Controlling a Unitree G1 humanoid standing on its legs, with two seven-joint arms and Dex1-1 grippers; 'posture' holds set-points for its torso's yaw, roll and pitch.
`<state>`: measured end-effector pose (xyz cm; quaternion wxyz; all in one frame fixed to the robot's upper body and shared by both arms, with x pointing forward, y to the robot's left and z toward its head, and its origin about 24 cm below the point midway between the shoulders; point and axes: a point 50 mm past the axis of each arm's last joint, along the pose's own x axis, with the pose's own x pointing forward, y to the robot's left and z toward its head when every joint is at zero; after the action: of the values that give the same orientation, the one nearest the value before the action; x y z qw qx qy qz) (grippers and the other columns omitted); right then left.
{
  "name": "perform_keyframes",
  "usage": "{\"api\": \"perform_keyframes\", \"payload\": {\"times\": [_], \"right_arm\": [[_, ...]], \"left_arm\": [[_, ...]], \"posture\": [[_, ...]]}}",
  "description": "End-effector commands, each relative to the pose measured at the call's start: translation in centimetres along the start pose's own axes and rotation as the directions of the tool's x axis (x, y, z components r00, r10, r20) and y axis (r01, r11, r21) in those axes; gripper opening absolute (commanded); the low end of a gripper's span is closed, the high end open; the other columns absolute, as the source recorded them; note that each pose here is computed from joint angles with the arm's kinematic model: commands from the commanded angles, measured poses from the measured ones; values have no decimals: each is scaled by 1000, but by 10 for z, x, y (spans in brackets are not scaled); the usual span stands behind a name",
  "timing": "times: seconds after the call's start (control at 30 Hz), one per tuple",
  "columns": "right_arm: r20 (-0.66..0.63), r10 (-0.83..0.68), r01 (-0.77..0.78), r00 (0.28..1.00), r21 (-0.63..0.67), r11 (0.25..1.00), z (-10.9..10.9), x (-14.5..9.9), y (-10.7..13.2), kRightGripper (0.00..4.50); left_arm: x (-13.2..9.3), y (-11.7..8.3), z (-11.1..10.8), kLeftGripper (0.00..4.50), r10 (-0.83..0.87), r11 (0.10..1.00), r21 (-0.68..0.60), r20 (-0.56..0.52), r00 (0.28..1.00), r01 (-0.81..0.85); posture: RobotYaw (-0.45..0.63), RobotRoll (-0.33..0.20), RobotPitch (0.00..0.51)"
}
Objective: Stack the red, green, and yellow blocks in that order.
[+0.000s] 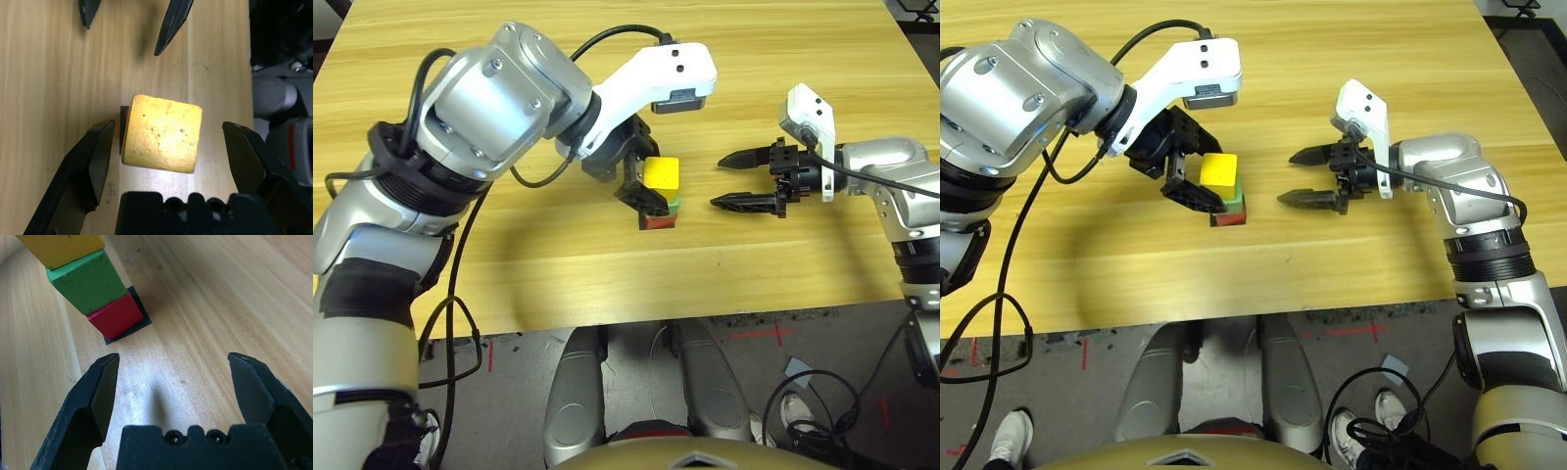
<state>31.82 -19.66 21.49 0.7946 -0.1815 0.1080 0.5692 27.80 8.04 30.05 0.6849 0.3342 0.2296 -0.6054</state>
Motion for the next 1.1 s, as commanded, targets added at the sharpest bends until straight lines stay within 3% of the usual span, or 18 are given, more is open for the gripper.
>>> {"api": "perform_keyframes", "payload": {"times": [0.03,0.13,0.2,0.33,0.5,0.6,0.73,0.8,0.97,1.1], "right_arm": [[40,22,-21,999,-11,1000,3,-12,-2,4500],[73,38,-38,997,1,999,5,-17,-4,4500],[128,-14,11,992,26,1000,9,-20,-9,4500],[223,-215,197,951,103,975,8,-24,-24,4500],[274,-469,431,840,191,882,-13,-29,-32,4500],[295,-661,616,691,240,751,-28,-36,-34,4500],[300,-815,764,496,295,574,-41,-45,-35,4500],[290,-873,820,392,322,474,-51,-52,-36,4500],[234,-939,877,253,355,325,-76,-67,-36,4500],[225,-947,881,229,365,300,-88,-68,-34,4500]], "left_arm": [[-17,-5,-7,4484,-22,999,-39,73,997,25],[-30,-5,-10,4484,16,994,-105,180,984,3],[-43,3,-15,4484,132,977,-200,268,954,-79],[-59,26,-35,4484,464,875,-337,385,798,-346],[-63,37,-79,4484,781,624,-476,406,475,-620],[-58,33,-119,4484,912,399,-595,341,230,-698],[-55,24,-161,4484,969,166,-628,246,8,-760],[-53,18,-183,4484,979,63,-607,193,-71,-792],[-42,7,-209,4484,977,-38,-555,156,-148,-831],[-25,2,-221,4484,982,-51,-586,119,-149,-808]], "posture": [[97,30,320],[113,27,315],[120,24,312],[139,14,306],[145,3,304],[150,1,306],[148,6,309],[147,7,310],[136,-5,303],[121,-13,303]]}}
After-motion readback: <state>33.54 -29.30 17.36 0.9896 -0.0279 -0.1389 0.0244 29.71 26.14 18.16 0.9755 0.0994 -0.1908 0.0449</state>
